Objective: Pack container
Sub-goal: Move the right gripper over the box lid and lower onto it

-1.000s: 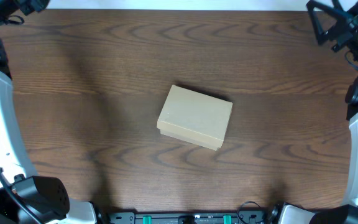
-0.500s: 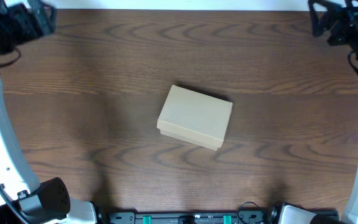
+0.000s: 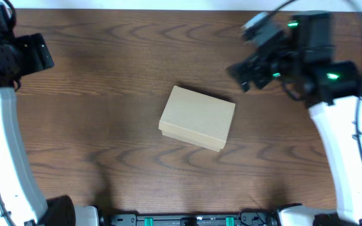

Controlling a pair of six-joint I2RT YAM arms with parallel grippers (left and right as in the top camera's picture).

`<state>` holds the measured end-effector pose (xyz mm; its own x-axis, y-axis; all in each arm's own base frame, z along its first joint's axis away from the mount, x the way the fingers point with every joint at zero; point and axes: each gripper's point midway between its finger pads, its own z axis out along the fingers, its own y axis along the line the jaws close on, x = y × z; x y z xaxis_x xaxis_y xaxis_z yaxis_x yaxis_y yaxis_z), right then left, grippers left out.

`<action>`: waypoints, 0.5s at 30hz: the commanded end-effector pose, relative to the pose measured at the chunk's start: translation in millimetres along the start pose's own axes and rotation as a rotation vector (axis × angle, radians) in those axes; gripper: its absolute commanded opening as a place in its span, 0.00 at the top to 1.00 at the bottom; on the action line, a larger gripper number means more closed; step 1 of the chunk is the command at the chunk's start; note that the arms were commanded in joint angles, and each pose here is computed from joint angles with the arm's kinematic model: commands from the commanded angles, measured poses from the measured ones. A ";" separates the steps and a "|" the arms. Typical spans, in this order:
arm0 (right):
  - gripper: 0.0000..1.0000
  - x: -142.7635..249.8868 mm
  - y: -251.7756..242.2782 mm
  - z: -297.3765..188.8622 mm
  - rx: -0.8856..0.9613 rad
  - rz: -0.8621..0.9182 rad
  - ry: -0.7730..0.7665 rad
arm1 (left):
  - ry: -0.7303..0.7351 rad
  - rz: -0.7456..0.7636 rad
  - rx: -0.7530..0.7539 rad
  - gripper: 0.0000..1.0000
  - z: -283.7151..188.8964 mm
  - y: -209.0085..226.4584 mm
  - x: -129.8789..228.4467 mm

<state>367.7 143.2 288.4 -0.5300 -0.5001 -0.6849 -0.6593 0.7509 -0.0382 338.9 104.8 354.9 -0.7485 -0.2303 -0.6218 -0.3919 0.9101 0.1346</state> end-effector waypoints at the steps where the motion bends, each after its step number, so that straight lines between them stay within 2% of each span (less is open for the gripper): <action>1: 0.01 3.4 26.3 21.9 -0.032 -0.110 0.074 | -0.044 -0.005 -0.051 0.04 -18.5 3.2 -1.6; 7: 0.03 5.5 71.3 36.1 -0.110 -0.194 0.121 | 0.013 0.068 -0.016 0.05 -12.7 -16.2 14.4; 9: 0.17 13.5 87.9 35.5 -0.146 -0.223 0.158 | 0.025 0.098 0.057 0.05 -9.4 -31.1 17.3; 12: 0.29 31.7 100.5 35.3 -0.181 -0.219 0.233 | 0.029 0.100 0.083 0.05 -7.0 -36.4 18.2; 14: 0.44 42.0 104.1 34.5 -0.194 -0.203 0.274 | 0.031 0.107 0.083 0.05 -6.5 -36.4 18.7; 15: 0.55 45.8 104.4 34.6 -0.196 -0.193 0.288 | 0.032 0.109 0.082 0.05 -6.5 -36.3 19.0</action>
<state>298.5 215.6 234.6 -0.4726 -0.7421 -0.4754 -0.8440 0.5363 0.0018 334.5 69.9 347.0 -0.7898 -0.1566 -0.5930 -0.2936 0.9454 0.1414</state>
